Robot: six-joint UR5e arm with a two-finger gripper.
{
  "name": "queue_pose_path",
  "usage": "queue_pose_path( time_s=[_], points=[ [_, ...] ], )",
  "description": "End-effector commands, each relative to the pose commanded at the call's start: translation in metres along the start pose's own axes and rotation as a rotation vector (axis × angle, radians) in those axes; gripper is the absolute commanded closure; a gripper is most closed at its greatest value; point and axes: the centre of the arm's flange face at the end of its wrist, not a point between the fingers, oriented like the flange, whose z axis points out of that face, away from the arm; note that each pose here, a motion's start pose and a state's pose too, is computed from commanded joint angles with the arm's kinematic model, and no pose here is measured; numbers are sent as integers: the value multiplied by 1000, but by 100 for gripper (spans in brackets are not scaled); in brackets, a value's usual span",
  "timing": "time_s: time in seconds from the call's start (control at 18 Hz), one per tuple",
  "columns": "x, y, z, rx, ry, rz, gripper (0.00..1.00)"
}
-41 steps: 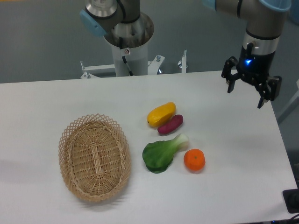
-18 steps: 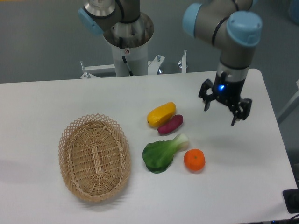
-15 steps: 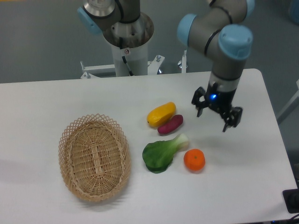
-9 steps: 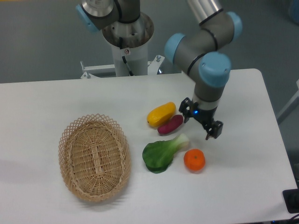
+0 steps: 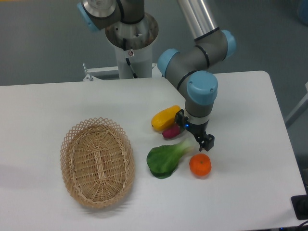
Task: Pick up the green vegetable from the table
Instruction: 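Move the open gripper toward the green bok choy stem, then lower the gripper onto the bok choy stem and close it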
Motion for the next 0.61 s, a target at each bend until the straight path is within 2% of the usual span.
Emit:
queue_pose_path(
  time_s=[0.61],
  points=[
    [4, -11, 10, -1, 0, 3, 2]
  ],
)
